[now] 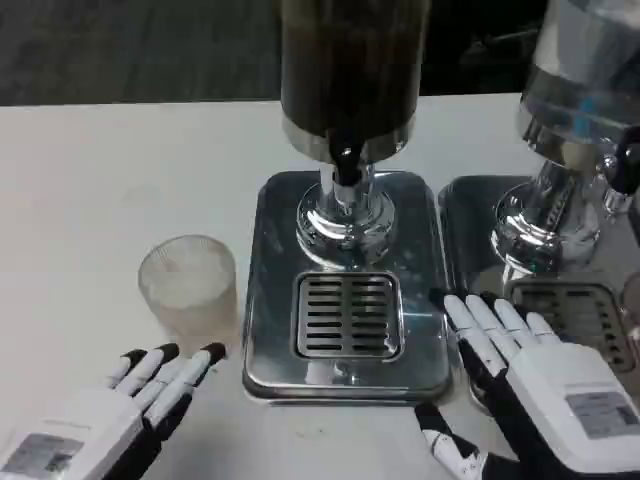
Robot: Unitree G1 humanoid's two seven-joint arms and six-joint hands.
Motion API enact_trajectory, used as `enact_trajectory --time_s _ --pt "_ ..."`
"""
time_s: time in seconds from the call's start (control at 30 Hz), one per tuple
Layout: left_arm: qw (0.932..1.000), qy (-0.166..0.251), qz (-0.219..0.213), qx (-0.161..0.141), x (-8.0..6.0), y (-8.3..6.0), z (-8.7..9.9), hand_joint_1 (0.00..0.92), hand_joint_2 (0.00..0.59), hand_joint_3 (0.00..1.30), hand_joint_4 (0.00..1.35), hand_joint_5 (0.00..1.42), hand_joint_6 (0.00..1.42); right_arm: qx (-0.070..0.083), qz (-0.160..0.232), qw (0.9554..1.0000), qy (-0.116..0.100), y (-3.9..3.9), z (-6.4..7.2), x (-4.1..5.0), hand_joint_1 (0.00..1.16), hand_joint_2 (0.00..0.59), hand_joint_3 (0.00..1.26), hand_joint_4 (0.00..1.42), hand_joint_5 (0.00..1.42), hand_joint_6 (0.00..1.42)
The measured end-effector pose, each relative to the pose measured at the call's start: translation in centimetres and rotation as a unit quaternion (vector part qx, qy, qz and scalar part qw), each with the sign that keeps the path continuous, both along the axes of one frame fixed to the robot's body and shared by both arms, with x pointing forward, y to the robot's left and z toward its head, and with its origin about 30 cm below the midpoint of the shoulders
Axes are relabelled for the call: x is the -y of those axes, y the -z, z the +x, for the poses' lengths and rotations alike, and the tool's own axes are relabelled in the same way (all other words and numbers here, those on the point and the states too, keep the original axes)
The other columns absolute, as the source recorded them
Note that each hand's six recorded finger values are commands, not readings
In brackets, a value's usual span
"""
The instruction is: Grasp the cup under the faucet to collect the drink, then remove the cup.
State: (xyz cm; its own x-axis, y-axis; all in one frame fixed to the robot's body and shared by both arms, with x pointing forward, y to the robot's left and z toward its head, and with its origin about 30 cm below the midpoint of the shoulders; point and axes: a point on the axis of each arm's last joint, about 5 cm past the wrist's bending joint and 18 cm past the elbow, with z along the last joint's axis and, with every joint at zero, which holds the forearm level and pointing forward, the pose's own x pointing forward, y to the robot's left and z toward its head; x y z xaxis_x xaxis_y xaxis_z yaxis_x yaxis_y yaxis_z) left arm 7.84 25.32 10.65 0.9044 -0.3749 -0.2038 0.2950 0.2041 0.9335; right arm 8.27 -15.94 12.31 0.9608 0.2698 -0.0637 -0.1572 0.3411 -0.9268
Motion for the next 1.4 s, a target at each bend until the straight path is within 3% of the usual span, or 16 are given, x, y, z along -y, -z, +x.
enact_trajectory --time_s 0.57,0.77,0.93,1.03,1.17,1.4 --pt "1.0000 -0.004 -0.003 0.000 0.0 0.0 0.0 0.000 0.110 0.00 0.00 0.00 0.00 0.000 0.015 0.9999 0.005 -0.03 0.3 0.04 0.34 0.461 0.00 0.00 0.00 0.00" --pt "0.9983 -0.004 -0.040 0.043 -0.1 -0.1 -0.1 0.000 0.097 0.00 0.00 0.00 0.00 -0.003 0.024 0.9997 0.007 0.06 0.2 -0.42 0.34 0.461 0.00 0.00 0.00 0.00" --pt "0.9824 -0.032 -0.104 0.152 -0.7 -0.1 -0.1 0.000 0.080 0.00 0.00 0.00 0.00 -0.006 0.032 0.9994 0.013 0.13 0.2 -0.71 0.34 0.461 0.00 0.00 0.00 0.00" --pt "0.9795 -0.038 -0.117 0.159 -1.0 0.2 0.3 0.000 0.039 0.00 0.00 0.00 0.00 -0.006 0.035 0.9993 0.014 0.17 0.1 -0.84 0.34 0.461 0.00 0.00 0.00 0.00" --pt "0.9669 -0.069 -0.155 0.191 -1.7 0.8 2.2 0.000 0.017 0.00 0.00 0.00 0.00 -0.008 0.042 0.9990 0.013 0.23 0.1 -1.18 0.34 0.461 0.00 0.00 0.00 0.00" --pt "0.9611 -0.117 -0.175 0.179 -3.0 2.5 6.3 0.066 0.000 0.00 0.00 0.03 0.06 0.000 0.049 0.9987 0.013 0.44 0.1 -1.77 0.34 0.461 0.00 0.00 0.00 0.00"
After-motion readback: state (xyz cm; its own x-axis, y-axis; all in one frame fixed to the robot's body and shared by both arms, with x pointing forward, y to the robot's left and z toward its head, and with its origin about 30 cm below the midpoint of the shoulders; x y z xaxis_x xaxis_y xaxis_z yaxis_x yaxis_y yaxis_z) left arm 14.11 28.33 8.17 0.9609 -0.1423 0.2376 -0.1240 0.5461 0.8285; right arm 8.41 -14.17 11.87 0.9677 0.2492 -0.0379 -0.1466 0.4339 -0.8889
